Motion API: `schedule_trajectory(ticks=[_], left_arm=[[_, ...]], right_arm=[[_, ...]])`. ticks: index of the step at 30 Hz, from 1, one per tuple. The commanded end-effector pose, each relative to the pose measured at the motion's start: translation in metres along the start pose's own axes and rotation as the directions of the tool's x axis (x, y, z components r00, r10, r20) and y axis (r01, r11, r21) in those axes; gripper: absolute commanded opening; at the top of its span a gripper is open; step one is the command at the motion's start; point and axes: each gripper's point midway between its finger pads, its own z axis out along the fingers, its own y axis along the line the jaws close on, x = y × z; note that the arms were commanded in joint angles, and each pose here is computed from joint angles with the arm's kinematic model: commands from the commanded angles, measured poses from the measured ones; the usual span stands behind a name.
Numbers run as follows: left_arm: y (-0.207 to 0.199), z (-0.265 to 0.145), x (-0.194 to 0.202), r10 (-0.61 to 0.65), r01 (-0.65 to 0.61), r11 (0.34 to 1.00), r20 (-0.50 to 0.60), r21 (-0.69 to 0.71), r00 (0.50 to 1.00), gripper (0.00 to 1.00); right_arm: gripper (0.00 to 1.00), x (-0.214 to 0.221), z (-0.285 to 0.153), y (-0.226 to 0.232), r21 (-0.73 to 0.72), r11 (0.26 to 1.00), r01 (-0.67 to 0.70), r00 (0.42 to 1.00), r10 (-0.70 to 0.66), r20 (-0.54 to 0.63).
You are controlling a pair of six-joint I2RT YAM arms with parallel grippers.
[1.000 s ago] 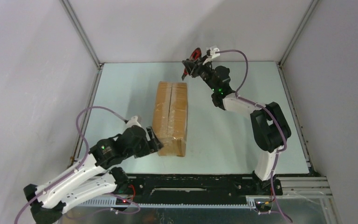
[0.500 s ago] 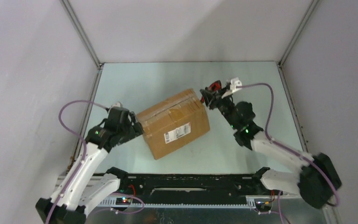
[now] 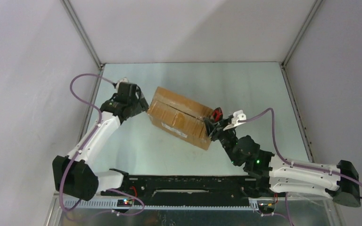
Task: Unpack the express box
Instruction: Adjust the express box at the center of the board.
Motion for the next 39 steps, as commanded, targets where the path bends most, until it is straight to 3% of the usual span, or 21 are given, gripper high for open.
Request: schedule_trajectory(ticks=[1, 6, 14, 20, 27, 31, 34, 35, 38, 39], left_arm=[[-0.080, -0.037, -0.030, 0.013, -0.027, 0.942, 0.042, 0.335, 0.999, 0.83], [-0.069, -0.041, -0.043, -0.013, -0.009, 0.951, 0.070, 0.310, 0.997, 0.85], [-0.079, -0.044, -0.042, -0.009, -0.005, 0.935, 0.037, 0.354, 0.999, 0.85], [-0.093, -0.069, -0.045, -0.017, -0.010, 0.901, 0.058, 0.433, 0.998, 0.87], [-0.152, -0.097, -0.028, 0.016, -0.016, 0.811, 0.005, 0.584, 1.000, 0.87], [-0.177, -0.127, -0.032, 0.024, -0.041, 0.723, 0.033, 0.690, 0.999, 0.85], [-0.192, -0.155, -0.034, 0.058, -0.096, 0.616, 0.076, 0.782, 0.995, 0.82], [-0.198, -0.167, -0.032, 0.074, -0.115, 0.556, 0.090, 0.823, 0.993, 0.81], [-0.219, -0.221, -0.011, 0.136, -0.148, 0.244, 0.117, 0.958, 0.984, 0.78], [-0.223, -0.235, -0.005, 0.150, -0.161, 0.171, 0.136, 0.972, 0.979, 0.78]], right_arm=[[0.00, 0.029, -0.023, 0.060, -0.226, 0.964, -0.142, 0.984, 0.113, -0.135], [0.00, 0.009, -0.027, 0.019, -0.084, 0.996, -0.037, 0.994, 0.029, -0.102], [0.00, 0.001, -0.001, -0.040, -0.005, 0.998, -0.068, 0.988, 0.067, -0.140], [0.00, -0.017, 0.000, -0.041, -0.022, 0.997, -0.078, 0.990, 0.075, -0.120], [0.00, -0.050, -0.011, -0.008, -0.139, 0.981, -0.134, 0.986, 0.118, -0.114], [0.00, -0.089, -0.018, 0.010, -0.220, 0.964, -0.148, 0.989, 0.140, -0.053], [0.00, -0.124, -0.016, 0.018, -0.270, 0.947, -0.173, 0.983, 0.181, 0.004], [0.00, -0.135, -0.014, 0.021, -0.287, 0.940, -0.185, 0.980, 0.199, 0.018], [0.00, -0.159, -0.006, 0.033, -0.359, 0.900, -0.246, 0.962, 0.271, 0.022], [0.00, -0.167, -0.006, 0.041, -0.405, 0.876, -0.263, 0.956, 0.294, 0.017]])
